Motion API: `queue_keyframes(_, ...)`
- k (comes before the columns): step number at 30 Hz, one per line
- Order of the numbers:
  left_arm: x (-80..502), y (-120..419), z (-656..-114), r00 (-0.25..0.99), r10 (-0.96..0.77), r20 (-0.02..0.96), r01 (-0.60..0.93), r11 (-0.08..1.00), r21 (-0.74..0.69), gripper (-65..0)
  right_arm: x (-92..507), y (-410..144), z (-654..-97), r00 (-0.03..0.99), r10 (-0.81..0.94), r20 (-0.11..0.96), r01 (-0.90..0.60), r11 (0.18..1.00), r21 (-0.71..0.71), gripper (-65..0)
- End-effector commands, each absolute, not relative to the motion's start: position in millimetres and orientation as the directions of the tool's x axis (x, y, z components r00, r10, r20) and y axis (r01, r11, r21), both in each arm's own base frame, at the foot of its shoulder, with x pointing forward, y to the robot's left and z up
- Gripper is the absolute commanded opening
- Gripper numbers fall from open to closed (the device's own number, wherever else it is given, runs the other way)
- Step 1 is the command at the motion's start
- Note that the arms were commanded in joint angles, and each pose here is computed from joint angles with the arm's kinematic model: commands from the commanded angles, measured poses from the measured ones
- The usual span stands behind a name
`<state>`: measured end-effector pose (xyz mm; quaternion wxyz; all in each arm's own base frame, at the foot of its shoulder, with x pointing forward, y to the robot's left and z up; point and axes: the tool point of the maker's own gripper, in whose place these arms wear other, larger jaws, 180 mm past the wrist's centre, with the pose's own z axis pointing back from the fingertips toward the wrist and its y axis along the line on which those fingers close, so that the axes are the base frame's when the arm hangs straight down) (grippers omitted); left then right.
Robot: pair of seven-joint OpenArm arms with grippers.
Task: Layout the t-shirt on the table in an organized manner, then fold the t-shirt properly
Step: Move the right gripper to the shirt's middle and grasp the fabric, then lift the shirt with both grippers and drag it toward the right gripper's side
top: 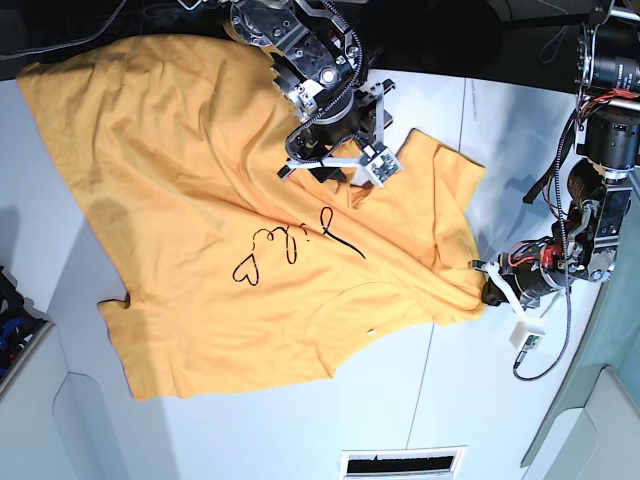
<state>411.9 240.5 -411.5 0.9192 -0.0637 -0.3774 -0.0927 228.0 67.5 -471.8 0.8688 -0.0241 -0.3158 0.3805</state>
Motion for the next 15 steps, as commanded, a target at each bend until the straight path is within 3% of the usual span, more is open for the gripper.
queue_keyframes(1, 428, 247, -390, 0.650, -0.117, 0.751, 0.215, 0.976, -0.034, -65.0, 228, 54, -476, 0.542, 0.685, 0.487, -0.623, 0.717, -0.314, -46.8)
queue_keyframes(4, 427, 244, -389, 0.645, -0.123, 0.754, 0.233, 0.972, -0.041, -65.0, 237, 44, -470, 0.546, 0.675, 0.495, -0.567, 0.734, -0.374, -62.4)
queue_keyframes(5, 427, 241, -387, 0.642, -0.123, 0.757, 0.250, 0.967, -0.054, -65.0, 240, 41, -467, 0.537, 0.682, 0.496, -0.556, 0.729, -0.400, -65.0)
queue_keyframes(9, 427, 231, -374, 0.617, -0.051, 0.785, 0.284, 0.945, -0.162, -65.0, 252, 31, -453, 0.510, 0.705, 0.492, -0.512, 0.709, -0.486, -65.0)
queue_keyframes(15, 435, 250, -346, 0.557, 0.042, 0.830, 0.251, 0.944, -0.216, -65.0, 266, 40, -416, 0.474, 0.672, 0.569, -0.467, 0.740, -0.485, -65.0)
